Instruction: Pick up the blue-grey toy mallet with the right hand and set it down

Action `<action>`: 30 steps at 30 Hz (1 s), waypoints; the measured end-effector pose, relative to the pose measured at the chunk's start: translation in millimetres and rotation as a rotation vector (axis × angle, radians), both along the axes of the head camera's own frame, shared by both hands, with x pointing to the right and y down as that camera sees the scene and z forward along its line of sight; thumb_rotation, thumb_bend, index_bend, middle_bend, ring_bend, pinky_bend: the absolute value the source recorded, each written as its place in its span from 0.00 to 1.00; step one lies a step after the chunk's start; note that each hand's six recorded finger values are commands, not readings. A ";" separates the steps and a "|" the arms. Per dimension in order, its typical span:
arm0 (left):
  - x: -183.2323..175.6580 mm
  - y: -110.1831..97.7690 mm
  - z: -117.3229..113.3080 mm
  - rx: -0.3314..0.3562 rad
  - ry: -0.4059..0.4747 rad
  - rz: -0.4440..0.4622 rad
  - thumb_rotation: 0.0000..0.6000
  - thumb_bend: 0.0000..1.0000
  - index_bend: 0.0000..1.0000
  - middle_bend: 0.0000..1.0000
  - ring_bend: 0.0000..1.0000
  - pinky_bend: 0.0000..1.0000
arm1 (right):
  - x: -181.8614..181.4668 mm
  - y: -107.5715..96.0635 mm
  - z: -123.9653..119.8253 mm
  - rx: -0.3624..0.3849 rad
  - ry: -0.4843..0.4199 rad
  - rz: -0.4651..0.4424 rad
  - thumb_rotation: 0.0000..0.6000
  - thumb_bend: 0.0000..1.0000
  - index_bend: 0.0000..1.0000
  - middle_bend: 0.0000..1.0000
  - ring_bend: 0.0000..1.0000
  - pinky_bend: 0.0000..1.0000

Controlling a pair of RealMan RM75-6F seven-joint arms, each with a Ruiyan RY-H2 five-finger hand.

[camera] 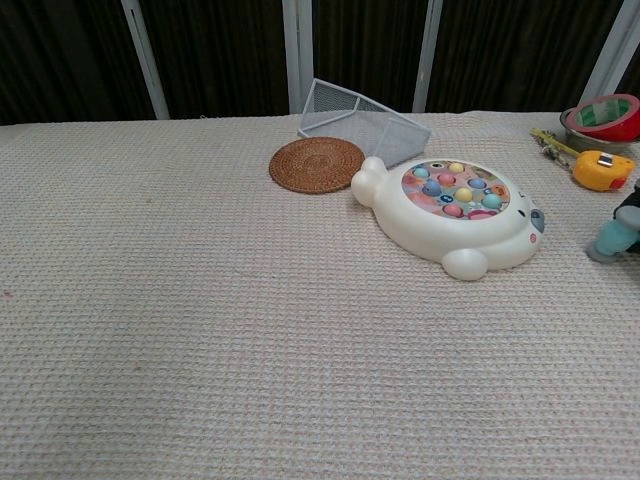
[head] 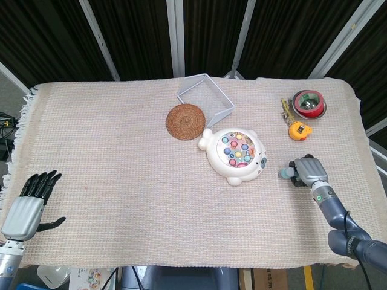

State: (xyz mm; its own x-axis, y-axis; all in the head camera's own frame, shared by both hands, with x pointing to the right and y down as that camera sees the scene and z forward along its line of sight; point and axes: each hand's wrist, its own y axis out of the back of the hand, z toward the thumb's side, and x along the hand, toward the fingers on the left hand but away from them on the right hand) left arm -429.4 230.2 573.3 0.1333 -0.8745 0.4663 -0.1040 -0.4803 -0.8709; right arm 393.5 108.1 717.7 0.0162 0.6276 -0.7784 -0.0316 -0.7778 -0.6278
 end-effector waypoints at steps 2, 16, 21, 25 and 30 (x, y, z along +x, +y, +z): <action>0.1 0.0 0.2 -0.001 0.001 0.001 1.00 0.06 0.00 0.00 0.00 0.00 | 0.5 0.4 -0.3 0.001 0.000 0.001 1.00 0.43 0.54 0.51 0.25 0.09; -0.7 0.1 -0.6 0.003 0.001 -0.003 1.00 0.06 0.00 0.00 0.00 0.00 | 1.8 -1.6 -2.4 0.002 -0.003 0.017 1.00 0.23 0.37 0.41 0.16 0.04; -0.4 0.1 0.1 0.001 0.003 -0.001 1.00 0.06 0.00 0.00 0.00 0.00 | 0.7 -4.2 -6.3 0.008 -0.013 0.027 1.00 0.23 0.37 0.41 0.15 0.04; -0.5 0.1 0.7 0.000 0.003 -0.002 1.00 0.06 0.00 0.00 0.00 0.00 | 1.6 -8.4 -10.3 0.013 -0.016 0.037 1.00 0.23 0.37 0.41 0.15 0.04; -1.0 0.8 1.9 -0.004 0.004 -0.005 1.00 0.06 0.00 0.00 0.00 0.00 | 2.2 -12.8 -12.5 0.012 -0.009 0.036 1.00 0.23 0.37 0.41 0.15 0.04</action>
